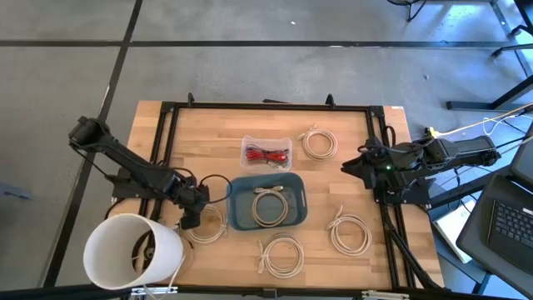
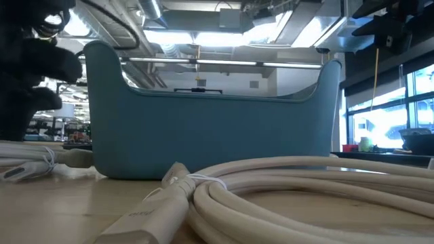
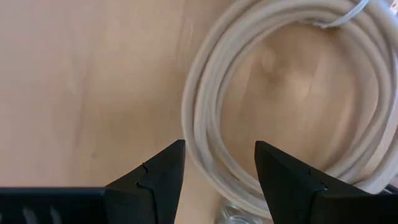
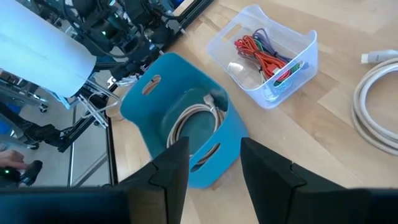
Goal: Pick & Place USB Port
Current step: Put the brown HDMI cable into the blue bin
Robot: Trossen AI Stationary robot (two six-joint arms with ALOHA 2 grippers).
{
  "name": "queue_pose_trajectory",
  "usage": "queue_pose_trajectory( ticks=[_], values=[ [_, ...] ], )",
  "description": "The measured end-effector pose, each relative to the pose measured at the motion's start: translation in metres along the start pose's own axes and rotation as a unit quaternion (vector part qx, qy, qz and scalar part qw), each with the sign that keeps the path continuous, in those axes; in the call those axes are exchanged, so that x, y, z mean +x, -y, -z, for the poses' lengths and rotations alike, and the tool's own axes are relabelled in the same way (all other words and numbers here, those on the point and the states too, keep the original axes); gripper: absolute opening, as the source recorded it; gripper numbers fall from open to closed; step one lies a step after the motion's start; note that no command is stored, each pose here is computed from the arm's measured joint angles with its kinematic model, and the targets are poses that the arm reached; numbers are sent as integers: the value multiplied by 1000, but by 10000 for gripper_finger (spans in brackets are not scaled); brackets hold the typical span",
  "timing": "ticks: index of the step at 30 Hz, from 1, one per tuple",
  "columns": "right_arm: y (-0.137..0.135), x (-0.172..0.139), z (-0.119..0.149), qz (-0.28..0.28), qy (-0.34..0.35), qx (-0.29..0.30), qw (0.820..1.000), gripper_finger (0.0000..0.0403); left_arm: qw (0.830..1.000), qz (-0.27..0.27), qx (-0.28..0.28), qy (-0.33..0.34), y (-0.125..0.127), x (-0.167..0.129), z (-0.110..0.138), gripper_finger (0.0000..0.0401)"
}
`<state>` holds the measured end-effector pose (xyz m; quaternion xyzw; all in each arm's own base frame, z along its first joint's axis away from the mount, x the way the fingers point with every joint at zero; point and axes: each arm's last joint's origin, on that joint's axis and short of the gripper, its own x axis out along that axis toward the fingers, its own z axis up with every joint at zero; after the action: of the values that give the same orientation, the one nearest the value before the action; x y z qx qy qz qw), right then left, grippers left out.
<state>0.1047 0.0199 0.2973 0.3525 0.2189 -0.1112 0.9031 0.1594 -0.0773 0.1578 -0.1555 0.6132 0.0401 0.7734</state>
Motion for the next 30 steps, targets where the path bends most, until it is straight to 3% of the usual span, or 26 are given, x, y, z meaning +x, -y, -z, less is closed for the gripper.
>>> queue_pose_trajectory(
  ticks=[9,11,14,16,23,30],
  values=[
    [1,0,-1,13,19,0,1000,147,999,-11,-36,-21,-7,21,8,173],
    [1,0,-1,13,19,0,1000,147,999,-16,-44,-22,-8,22,8,143],
    [1,0,-1,13,19,1,1000,147,999,-20,-45,-20,-9,21,9,64],
    [1,0,-1,13,19,1,1000,147,999,2,-44,-13,-6,19,7,26],
    [1,0,-1,13,19,1,1000,147,998,40,-46,16,3,-1,-2,25],
    [1,0,-1,13,19,0,1000,147,999,14,-38,22,4,-23,-5,24]
  ],
)
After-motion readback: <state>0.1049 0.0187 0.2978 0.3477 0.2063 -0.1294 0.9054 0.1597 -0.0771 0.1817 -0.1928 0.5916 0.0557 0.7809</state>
